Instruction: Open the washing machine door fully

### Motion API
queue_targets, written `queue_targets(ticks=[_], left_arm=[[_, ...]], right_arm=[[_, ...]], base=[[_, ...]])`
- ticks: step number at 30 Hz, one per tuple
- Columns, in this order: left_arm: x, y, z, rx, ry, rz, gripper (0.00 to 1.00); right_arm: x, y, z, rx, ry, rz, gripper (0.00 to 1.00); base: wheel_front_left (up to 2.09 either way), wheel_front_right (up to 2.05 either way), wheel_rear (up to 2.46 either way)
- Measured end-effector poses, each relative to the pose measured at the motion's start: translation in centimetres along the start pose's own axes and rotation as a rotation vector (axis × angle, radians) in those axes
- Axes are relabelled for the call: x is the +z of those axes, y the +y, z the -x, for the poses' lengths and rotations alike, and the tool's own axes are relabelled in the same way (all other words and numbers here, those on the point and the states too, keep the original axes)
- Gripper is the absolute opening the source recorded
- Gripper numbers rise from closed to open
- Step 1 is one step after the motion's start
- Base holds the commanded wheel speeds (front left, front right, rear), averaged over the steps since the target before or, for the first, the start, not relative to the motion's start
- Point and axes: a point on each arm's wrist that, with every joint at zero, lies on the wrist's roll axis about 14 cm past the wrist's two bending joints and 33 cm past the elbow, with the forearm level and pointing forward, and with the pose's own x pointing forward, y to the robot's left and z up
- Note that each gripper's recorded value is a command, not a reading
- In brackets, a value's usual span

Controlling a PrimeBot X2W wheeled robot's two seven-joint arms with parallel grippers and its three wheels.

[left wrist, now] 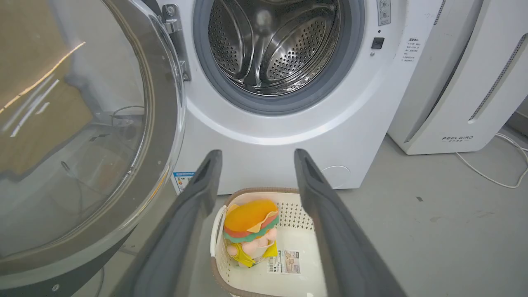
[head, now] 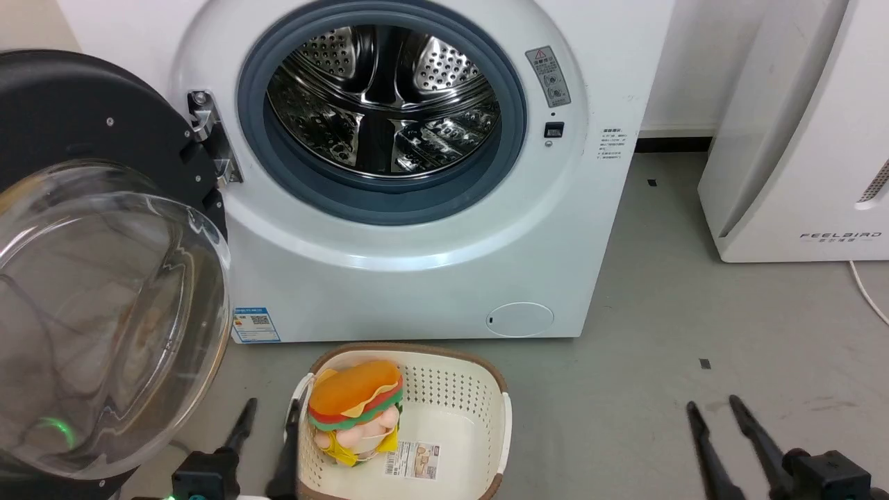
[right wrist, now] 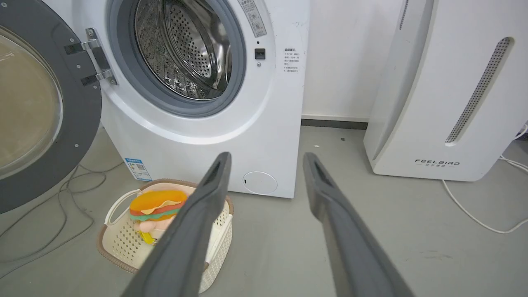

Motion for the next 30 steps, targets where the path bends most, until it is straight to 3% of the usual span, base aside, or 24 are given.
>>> queue_targets(ticks=[30], left_arm=[[0.29, 0.02, -0.41, 0.009, 0.005, -0.012, 0.0]], right_arm=[[-0.1, 0.1, -0.62, 0.005, 0.009, 0.008, 0.0]], base=[[0.0, 0.0, 0.0]])
